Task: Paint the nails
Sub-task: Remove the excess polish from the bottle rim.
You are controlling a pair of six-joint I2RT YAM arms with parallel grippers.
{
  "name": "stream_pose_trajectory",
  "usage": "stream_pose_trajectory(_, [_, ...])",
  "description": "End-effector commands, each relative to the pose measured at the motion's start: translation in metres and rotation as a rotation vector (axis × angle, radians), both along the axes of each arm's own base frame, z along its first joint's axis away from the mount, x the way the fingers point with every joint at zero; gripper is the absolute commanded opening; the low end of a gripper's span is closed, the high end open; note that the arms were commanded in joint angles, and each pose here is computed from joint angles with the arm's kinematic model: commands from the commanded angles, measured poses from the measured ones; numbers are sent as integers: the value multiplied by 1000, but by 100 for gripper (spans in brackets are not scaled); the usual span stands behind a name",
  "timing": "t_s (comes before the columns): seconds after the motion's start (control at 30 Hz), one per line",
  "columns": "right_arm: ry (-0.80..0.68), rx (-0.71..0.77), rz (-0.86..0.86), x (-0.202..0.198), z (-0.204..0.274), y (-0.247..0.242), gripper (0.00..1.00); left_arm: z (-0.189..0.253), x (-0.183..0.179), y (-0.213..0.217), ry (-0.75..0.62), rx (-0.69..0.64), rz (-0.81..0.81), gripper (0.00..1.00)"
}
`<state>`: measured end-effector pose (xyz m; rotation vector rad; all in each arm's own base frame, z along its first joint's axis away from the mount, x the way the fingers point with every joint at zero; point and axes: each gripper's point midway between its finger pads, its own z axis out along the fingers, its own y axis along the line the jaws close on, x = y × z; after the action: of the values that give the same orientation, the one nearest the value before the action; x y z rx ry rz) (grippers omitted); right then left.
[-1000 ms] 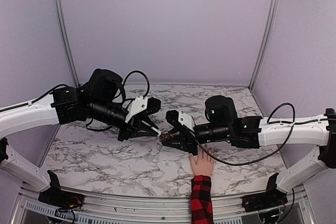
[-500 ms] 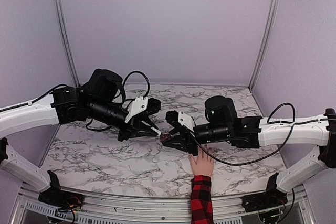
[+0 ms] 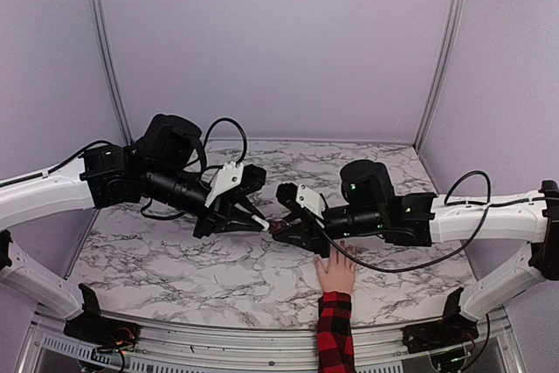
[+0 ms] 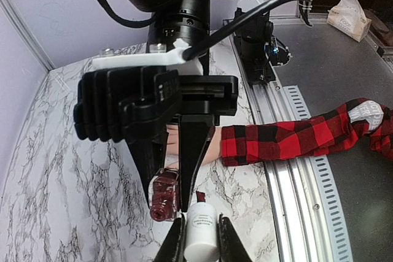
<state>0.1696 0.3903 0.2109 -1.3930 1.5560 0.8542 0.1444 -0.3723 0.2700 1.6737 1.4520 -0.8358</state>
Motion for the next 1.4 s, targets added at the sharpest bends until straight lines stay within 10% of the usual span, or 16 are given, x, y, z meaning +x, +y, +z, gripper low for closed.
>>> stream_pose_trajectory(0.0, [-29, 26, -16, 4, 12, -1, 0, 9, -10, 1, 5, -27, -40, 0])
stream_pose_trajectory(1.37, [-50, 113, 124, -26, 29, -8, 0, 11, -2, 7, 1, -36, -14, 0])
